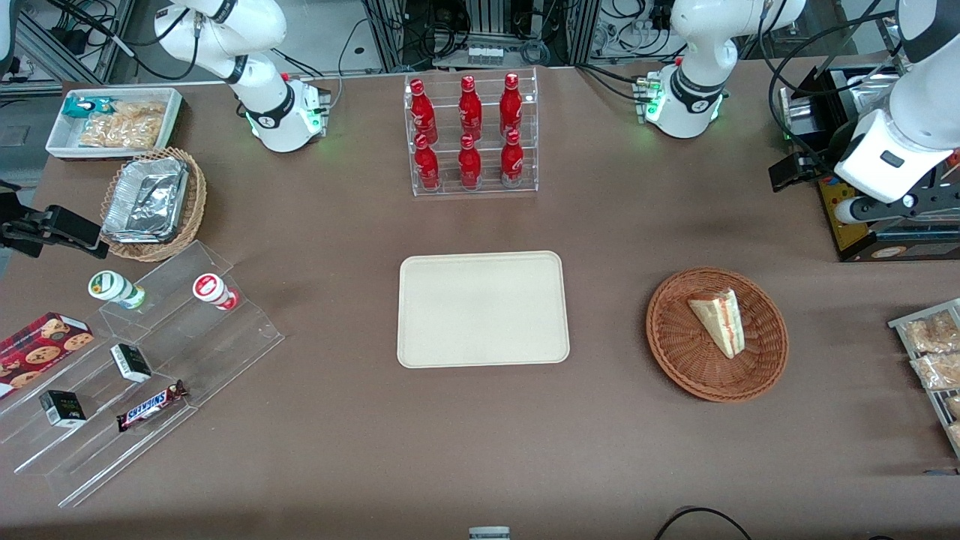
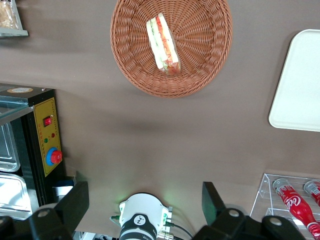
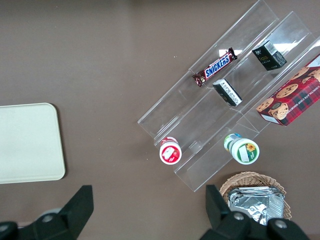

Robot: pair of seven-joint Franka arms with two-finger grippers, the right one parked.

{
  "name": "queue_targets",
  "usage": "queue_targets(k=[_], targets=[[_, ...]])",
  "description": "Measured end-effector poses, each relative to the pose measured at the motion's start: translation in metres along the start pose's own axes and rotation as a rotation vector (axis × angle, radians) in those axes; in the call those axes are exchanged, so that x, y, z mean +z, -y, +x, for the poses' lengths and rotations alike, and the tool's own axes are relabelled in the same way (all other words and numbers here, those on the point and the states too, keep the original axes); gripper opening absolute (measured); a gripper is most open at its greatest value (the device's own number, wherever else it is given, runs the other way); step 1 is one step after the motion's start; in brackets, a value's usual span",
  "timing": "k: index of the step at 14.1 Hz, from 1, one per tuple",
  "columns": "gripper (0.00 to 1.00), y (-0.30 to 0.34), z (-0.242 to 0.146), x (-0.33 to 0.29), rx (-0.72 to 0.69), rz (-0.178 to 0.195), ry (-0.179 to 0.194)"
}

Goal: Place sandwich from basket to tray
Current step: 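Move the left gripper toward the wicker basket holding the sandwich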

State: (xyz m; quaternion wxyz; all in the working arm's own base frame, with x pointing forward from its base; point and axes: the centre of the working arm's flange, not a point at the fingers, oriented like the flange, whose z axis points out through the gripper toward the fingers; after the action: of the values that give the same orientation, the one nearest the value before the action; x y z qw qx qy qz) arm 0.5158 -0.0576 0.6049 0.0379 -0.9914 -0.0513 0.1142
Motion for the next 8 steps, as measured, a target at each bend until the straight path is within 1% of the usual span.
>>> queue_targets(k=[5, 7, 8], targets=[[1.00, -0.002, 0.010, 0.010, 0.006, -0.002, 0.015], [1.00, 0.000, 0.021, 0.022, 0.002, -0.004, 0.043], [1.00, 0.004, 0.030, 0.034, -0.005, -0.006, 0.069]])
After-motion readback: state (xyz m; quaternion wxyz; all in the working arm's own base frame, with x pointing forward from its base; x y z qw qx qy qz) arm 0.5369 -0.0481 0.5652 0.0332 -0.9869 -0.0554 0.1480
